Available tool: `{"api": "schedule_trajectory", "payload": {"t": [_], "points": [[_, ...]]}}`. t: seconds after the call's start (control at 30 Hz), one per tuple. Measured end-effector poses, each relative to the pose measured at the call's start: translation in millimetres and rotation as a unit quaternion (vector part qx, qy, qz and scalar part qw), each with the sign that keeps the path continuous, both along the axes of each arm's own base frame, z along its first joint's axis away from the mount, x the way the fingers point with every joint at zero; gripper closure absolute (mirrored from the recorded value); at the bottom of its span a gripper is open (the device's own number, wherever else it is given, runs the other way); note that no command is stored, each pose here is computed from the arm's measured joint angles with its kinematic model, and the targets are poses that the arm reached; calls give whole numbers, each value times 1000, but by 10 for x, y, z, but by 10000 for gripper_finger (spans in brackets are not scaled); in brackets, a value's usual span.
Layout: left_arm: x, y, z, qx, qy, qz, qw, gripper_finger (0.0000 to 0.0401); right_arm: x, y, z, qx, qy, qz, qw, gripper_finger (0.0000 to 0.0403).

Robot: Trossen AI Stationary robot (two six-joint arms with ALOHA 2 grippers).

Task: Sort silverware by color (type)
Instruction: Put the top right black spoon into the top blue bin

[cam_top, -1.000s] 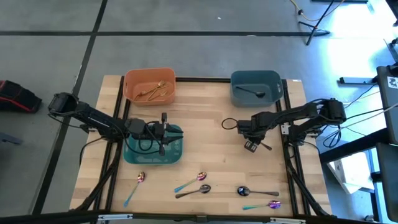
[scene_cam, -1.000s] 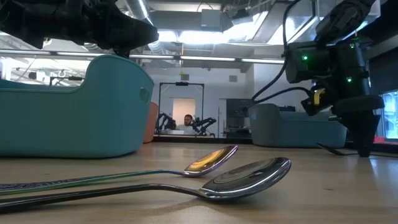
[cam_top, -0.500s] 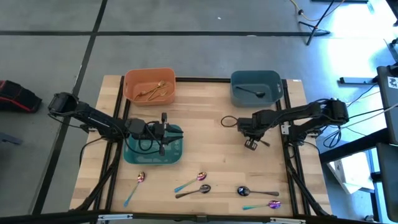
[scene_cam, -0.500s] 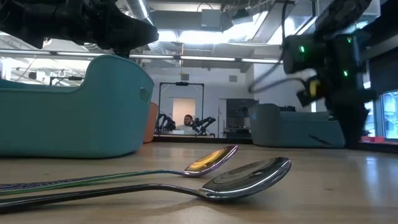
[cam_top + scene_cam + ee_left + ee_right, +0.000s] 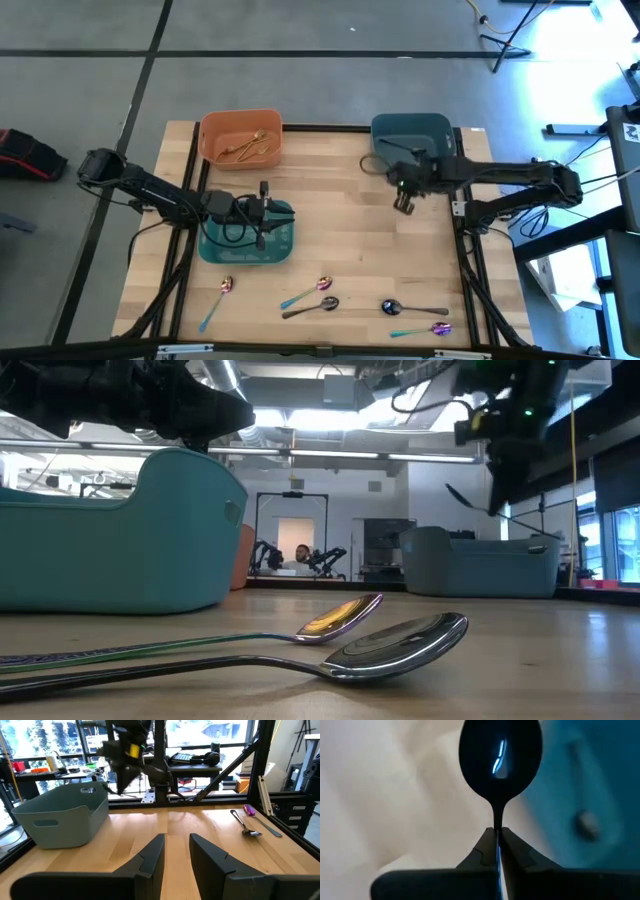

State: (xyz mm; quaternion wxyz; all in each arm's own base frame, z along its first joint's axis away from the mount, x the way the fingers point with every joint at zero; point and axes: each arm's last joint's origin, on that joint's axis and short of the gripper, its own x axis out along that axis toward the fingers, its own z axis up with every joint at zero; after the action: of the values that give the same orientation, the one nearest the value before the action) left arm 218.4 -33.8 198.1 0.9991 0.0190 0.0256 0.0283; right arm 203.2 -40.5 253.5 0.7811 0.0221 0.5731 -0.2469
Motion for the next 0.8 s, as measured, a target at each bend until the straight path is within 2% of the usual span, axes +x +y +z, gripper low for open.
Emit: {"api": "schedule_trajectory", "payload": {"t": [0.13, 0.33, 0.53, 0.8], "points": [[0, 0, 0, 0, 0, 0, 1000, 316, -12, -251, 138, -65, -5, -9, 998, 402], [-3, -18, 0, 0, 0, -4, 1000, 316, -65, -708, 167, -108, -9, -31, 994, 402], [-4, -28, 5, 0, -3, -6, 1000, 316, -152, -1139, 110, -92, -34, -64, 993, 402], [-4, -28, 6, 0, -3, -6, 1000, 316, -162, -1488, -122, -54, -26, -69, 996, 402]]}}
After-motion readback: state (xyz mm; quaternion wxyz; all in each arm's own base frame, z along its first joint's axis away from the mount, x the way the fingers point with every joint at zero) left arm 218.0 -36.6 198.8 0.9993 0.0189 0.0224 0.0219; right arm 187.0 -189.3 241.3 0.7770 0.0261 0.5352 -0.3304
